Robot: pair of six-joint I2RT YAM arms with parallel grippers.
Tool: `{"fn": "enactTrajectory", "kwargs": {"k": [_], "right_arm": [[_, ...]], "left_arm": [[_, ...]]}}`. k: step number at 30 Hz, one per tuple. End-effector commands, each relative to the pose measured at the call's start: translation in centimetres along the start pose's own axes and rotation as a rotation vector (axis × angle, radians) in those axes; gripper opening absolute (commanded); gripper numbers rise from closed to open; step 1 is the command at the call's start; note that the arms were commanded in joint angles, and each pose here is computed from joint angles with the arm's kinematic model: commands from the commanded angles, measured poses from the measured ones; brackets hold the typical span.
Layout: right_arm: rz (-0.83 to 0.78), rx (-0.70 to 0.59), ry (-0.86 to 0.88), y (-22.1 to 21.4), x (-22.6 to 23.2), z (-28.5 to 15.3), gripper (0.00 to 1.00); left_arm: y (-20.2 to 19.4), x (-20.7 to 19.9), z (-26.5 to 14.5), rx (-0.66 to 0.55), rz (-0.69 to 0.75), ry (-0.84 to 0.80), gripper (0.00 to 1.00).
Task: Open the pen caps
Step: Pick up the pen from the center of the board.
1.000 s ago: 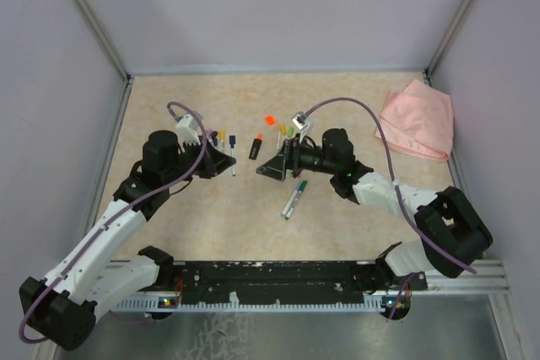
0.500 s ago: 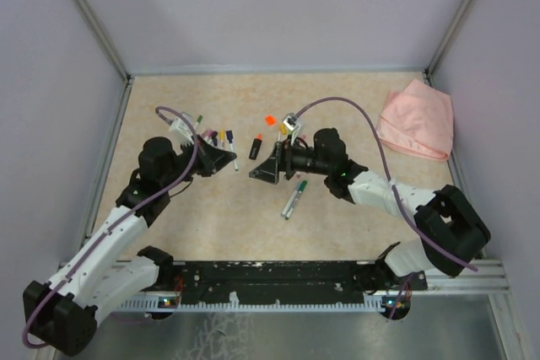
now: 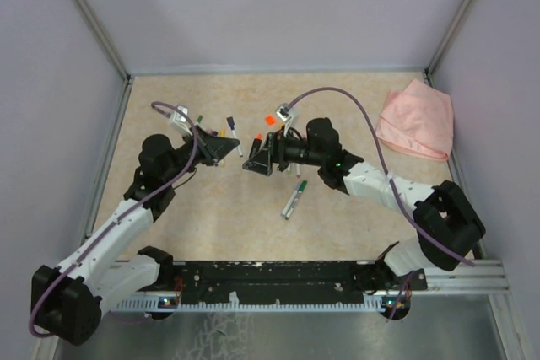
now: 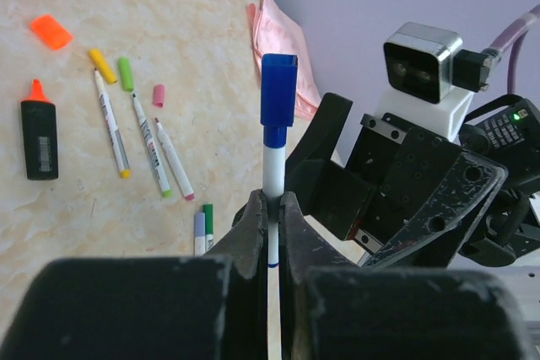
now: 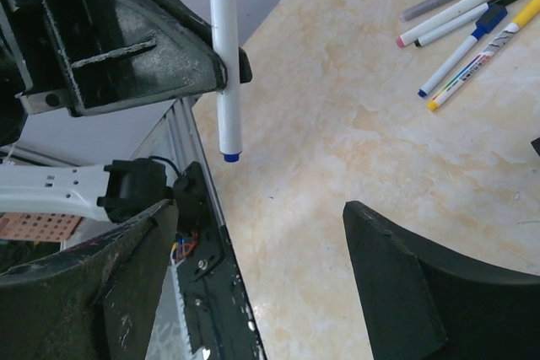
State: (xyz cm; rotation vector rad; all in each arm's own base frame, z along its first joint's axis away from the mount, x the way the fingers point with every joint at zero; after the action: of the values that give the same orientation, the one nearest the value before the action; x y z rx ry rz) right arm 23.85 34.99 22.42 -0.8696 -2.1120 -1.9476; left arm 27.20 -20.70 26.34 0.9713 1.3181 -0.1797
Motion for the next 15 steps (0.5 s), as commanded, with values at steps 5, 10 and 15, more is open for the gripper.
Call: {"fn": "enactTrajectory", "kwargs": {"k": [5,10,15], "right_arm": [[-0.045,-0.037,0.003,3.2,0.3,2.0,0.79],[-0.041,-0.036,-0.005,3.9,-0.1,2.8,0.71],[-0.039,-0.034,0.005,4.3,-0.1,3.4,0.57]], "left_arm": [[0.5,-1.9,0.5,-0.002,0.021,-0.11,0.0],[0.0,-1.9,0.8,0.031,0.021,-0.12,0.0],[-0.1,-1.8,0.9,0.039,0.022,-0.122,0.0]]}}
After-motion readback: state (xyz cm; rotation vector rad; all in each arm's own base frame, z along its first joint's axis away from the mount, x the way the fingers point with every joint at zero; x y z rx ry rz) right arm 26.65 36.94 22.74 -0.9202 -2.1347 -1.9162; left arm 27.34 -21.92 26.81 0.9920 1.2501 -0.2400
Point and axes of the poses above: each gripper's point midway between its finger pads, its own z axis out along the fingers, its own x axis along the line the jaws close on, y = z × x, the point moved 1 cm from there along -z, back along the fingers, and after that the axes turned 12 degrees about -z, right-handed, at the moved point
